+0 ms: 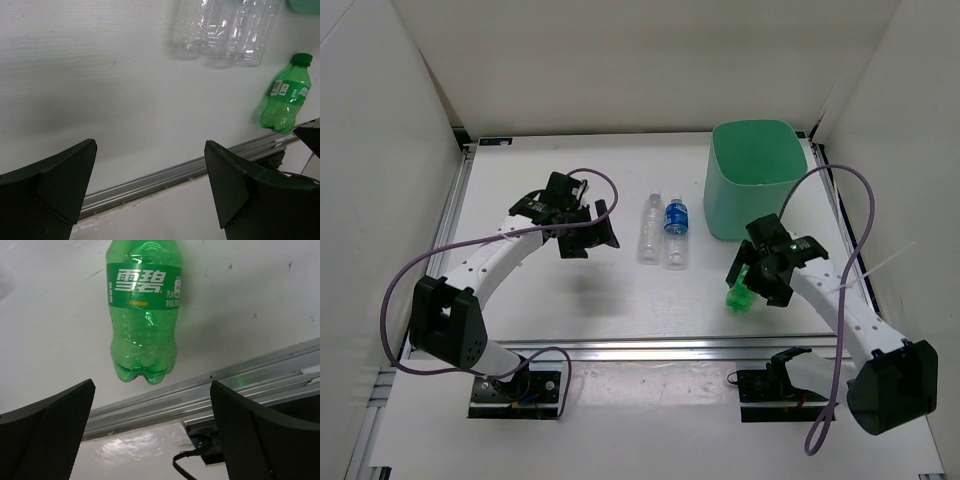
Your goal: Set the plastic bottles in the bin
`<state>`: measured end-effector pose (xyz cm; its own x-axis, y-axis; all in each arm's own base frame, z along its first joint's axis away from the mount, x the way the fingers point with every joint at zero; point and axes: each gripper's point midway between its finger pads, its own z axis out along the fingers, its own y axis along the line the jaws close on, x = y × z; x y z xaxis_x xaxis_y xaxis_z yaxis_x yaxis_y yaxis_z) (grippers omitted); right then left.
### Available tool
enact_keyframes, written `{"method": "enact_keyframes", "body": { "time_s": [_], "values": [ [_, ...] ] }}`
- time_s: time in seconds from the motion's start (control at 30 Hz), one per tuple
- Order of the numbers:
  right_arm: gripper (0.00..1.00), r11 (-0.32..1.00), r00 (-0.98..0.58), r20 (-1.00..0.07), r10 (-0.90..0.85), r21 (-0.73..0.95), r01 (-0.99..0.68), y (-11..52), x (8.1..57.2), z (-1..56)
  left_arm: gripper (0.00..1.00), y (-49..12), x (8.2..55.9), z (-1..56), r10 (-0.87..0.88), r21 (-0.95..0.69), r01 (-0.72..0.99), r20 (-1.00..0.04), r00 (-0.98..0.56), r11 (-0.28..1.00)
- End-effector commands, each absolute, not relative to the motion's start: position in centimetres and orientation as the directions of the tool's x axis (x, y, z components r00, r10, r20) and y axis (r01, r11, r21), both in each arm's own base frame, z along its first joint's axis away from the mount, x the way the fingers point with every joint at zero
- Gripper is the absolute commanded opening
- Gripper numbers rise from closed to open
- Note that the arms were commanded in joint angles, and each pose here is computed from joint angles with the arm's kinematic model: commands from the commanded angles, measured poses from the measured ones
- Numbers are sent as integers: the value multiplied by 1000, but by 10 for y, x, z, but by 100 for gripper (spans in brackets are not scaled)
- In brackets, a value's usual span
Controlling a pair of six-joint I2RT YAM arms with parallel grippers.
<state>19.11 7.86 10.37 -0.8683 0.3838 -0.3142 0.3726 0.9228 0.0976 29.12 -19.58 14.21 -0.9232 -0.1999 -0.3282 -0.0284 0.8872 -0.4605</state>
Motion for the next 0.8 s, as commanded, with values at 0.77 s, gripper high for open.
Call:
{"method": "enact_keyframes", "body": {
  "time_s": [0.77],
  "values": [
    [79, 895, -817, -371, 442, 120, 430, 74, 223, 41, 100, -188, 257, 139, -187, -491, -17, -299, -936, 871]
  ]
}}
